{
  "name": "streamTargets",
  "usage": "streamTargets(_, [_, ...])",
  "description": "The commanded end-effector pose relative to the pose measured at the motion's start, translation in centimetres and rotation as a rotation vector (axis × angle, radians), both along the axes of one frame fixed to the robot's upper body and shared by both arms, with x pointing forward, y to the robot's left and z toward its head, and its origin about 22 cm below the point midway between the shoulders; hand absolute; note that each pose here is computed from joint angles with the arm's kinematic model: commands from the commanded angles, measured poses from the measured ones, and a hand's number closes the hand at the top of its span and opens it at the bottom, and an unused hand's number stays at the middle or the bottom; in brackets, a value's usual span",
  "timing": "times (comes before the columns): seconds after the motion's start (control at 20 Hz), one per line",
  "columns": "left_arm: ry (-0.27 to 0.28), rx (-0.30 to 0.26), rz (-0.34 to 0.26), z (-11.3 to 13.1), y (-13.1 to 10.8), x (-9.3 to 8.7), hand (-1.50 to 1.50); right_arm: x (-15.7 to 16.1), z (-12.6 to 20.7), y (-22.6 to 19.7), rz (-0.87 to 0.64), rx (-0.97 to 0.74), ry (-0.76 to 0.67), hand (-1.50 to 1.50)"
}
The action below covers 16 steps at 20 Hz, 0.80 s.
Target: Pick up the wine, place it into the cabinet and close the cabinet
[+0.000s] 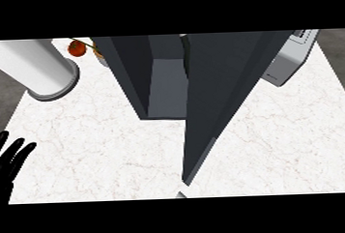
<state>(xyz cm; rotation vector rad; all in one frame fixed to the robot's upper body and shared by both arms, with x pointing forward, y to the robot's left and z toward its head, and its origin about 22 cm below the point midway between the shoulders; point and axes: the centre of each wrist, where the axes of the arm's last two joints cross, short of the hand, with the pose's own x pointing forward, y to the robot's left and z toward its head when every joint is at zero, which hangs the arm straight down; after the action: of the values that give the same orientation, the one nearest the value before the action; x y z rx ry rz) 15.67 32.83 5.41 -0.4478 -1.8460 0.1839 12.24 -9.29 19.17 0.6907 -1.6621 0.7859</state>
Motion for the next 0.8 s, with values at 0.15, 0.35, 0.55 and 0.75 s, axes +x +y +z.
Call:
streamTargets(0.15, [-0.009,0.015,0.032,0.4,4.7,-0.6,-1.50,-0.8,-0.3,4.8,0.015,0.026,-0.063,1.50])
streamTargets(0.35, [-0.012,0.027,0.020,0.1,5.8,-1.7,-1.50,0.0,0.7,4.7,-0.089,0.125,-0.074,1.50])
streamTargets(0.55, [-0.016,0.018,0.019,-0.1,6.9,-2.2,-1.50,1.3,1.2,5.7,-0.148,0.163,-0.098,1.50])
streamTargets(0.75, [-0.023,0.029,-0.011,1.6,8.6,-1.0,-1.50,4.7,2.4,6.7,-0.216,0.147,-0.108,1.50])
